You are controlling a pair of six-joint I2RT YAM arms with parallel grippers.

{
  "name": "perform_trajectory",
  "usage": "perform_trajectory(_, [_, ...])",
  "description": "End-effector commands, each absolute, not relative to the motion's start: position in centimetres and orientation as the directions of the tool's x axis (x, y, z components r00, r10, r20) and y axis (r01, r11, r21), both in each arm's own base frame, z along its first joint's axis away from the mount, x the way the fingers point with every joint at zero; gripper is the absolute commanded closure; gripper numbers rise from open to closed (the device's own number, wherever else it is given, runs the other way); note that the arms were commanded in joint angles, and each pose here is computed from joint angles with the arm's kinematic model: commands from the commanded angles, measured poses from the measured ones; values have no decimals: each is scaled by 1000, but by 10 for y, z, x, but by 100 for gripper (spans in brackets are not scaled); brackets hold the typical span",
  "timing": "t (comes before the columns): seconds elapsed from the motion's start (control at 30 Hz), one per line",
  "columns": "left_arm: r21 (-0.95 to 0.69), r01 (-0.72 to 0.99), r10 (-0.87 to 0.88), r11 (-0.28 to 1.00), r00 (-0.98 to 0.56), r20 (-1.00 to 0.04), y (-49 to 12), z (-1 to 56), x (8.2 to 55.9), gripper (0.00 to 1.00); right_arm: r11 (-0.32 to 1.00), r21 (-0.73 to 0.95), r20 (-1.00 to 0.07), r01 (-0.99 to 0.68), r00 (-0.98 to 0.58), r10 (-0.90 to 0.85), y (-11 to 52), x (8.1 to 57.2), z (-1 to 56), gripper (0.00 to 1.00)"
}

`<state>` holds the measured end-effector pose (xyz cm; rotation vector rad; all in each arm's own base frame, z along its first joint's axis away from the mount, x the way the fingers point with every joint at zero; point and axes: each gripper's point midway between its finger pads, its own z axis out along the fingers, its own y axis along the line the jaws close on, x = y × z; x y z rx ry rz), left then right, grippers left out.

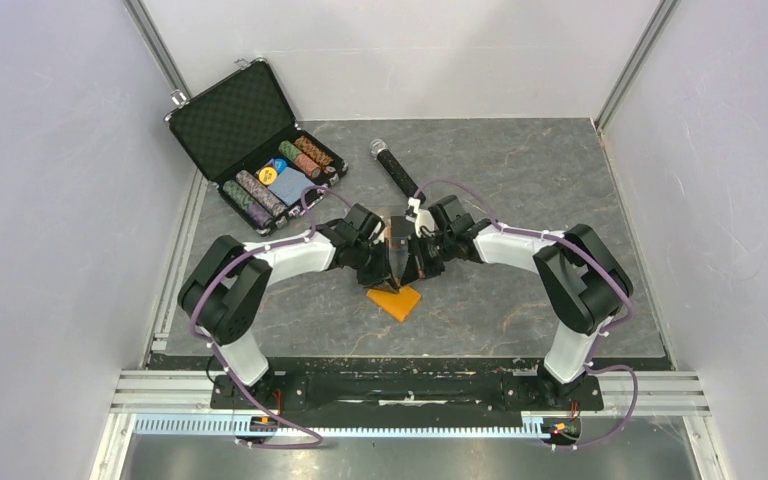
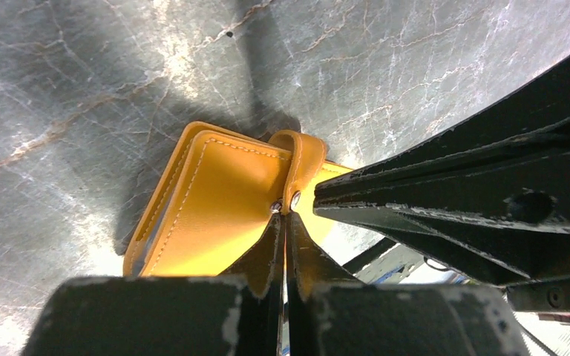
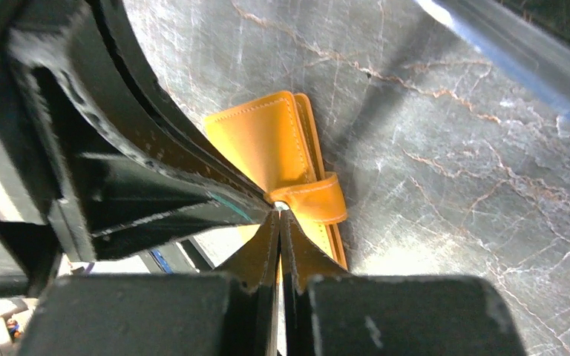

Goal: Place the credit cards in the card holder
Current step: Close the card holder at the center of the board.

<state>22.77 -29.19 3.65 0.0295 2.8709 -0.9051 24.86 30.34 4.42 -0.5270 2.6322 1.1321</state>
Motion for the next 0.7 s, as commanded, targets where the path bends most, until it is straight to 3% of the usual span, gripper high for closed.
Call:
perform_trajectory(0.0, [-572,94,-37,814,-976,-214,-292,60,246,98,614,648,-359,-451,-892,-276,298,237,46,100])
perform_trajectory(0.27, [-590,88,-49,802,-976,-213,-295,67,251,98,656,611,-287,-443,-896,-338,284,216,16,100])
perform_trajectory(0.67, [-590,47,-49,806,-988,-146,-290,55,236,98,685,586,-283,-433,-901,-328,286,227,16,100])
